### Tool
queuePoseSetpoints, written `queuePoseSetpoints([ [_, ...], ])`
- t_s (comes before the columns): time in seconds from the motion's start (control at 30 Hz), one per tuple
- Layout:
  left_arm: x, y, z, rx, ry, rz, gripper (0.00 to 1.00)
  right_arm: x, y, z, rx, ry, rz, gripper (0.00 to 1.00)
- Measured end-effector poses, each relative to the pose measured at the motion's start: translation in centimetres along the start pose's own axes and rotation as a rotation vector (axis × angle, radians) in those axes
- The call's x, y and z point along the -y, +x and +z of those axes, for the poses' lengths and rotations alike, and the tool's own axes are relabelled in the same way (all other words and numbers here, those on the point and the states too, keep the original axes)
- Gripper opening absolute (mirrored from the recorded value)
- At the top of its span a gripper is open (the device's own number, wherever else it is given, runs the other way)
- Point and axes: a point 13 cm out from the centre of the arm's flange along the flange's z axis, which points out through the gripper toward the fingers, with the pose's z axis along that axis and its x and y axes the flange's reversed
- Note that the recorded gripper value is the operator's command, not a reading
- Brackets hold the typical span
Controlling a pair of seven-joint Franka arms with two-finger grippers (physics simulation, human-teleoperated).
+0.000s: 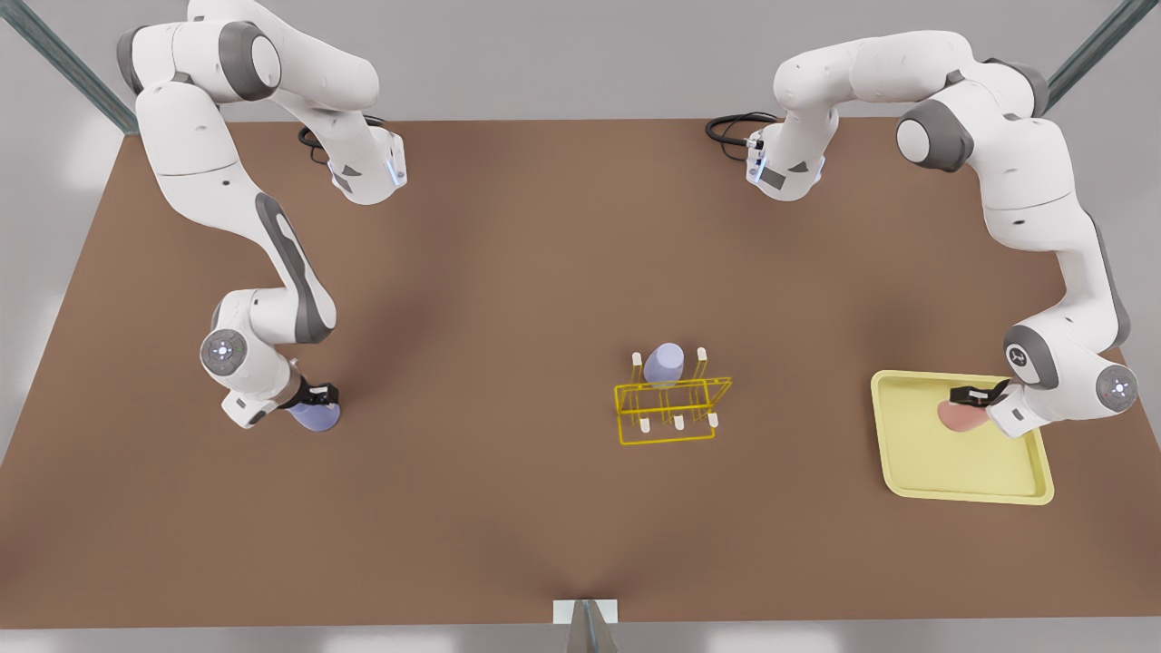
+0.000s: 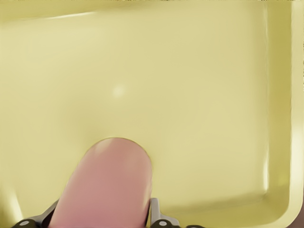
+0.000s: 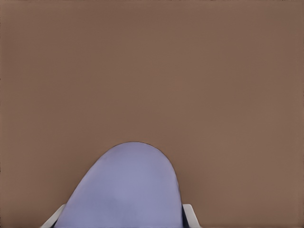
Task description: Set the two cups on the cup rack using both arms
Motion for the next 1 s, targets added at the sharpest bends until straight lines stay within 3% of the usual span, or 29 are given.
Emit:
queuePoseSetpoints([
  [0.23,2.3,-1.6,-4.5,0.032,-0.018,0.029,0.86,-1.2,-1.8,-2.2,0.024,-0.002,-0.021,0.84],
  [0.4,16.5,-7.6,-11.2,0.043,0.005,0.137,0.86,-8.2,-3.9,-5.8,0.072,-0.047,-0.114,0.84],
  [0.6,39.8,-11.9,-16.2,0.052,0.148,0.219,0.86,-19.8,-6.8,-10.5,0.152,-0.174,-0.204,0.84],
  [0.8,47.3,-12.1,-19.5,0.047,0.194,0.035,0.86,-33.9,-8.3,-14.8,0.234,-0.305,-0.311,0.84],
  [1.0,53.7,-11.1,-17.6,-0.025,0.205,-0.111,0.86,-46.0,-11.8,-17.6,0.313,-0.466,-0.334,0.84],
])
